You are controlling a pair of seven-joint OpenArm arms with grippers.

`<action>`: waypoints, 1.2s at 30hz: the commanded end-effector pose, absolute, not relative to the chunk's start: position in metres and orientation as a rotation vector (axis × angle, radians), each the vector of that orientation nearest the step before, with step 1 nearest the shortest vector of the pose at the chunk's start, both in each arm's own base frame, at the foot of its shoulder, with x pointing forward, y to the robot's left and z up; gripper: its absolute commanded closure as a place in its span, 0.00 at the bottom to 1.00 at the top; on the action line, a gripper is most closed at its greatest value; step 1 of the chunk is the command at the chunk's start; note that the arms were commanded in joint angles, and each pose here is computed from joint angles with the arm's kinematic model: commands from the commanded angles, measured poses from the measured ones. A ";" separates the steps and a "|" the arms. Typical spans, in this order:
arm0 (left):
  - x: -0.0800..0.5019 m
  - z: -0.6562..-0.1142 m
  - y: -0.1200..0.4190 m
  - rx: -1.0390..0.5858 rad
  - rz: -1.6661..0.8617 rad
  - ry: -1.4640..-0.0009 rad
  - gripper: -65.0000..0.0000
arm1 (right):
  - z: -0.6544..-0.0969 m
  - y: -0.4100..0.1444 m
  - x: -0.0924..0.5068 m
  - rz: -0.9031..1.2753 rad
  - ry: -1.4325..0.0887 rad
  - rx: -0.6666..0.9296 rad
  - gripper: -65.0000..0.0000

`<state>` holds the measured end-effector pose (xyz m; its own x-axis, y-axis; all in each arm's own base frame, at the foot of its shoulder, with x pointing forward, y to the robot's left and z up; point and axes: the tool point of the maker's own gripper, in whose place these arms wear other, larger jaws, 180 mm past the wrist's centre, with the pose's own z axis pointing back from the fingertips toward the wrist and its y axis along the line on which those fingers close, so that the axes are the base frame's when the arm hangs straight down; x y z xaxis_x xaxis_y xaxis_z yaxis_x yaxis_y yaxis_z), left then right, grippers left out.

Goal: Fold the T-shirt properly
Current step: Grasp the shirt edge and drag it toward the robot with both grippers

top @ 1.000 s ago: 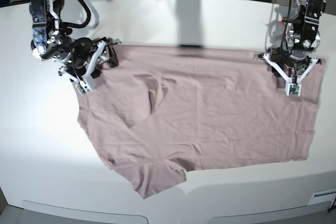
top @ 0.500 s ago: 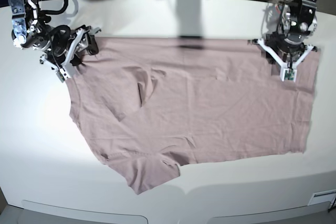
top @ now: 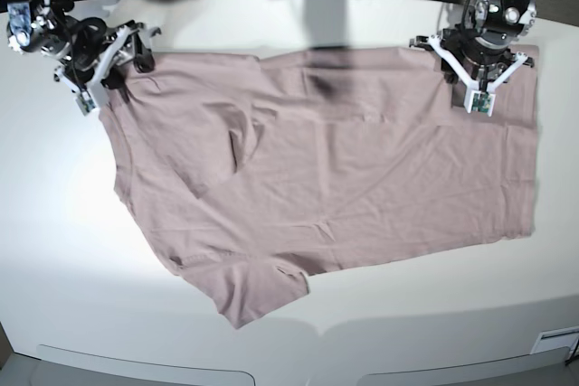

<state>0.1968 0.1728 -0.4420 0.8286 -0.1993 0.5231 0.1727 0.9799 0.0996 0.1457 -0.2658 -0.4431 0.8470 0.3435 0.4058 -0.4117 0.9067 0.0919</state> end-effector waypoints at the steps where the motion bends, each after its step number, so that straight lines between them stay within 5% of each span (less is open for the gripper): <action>1: 0.194 -0.442 0.174 0.050 -0.204 -0.548 0.66 | -0.454 -0.295 0.111 0.417 -0.215 0.074 0.40; 9: 0.191 -0.444 0.173 0.049 -0.201 -0.529 0.66 | -0.432 -0.328 0.101 0.466 -0.179 -0.005 0.40; 36: 0.147 -0.450 0.172 0.060 -0.231 -0.454 0.66 | -0.430 -0.312 0.064 0.514 -0.112 0.024 0.40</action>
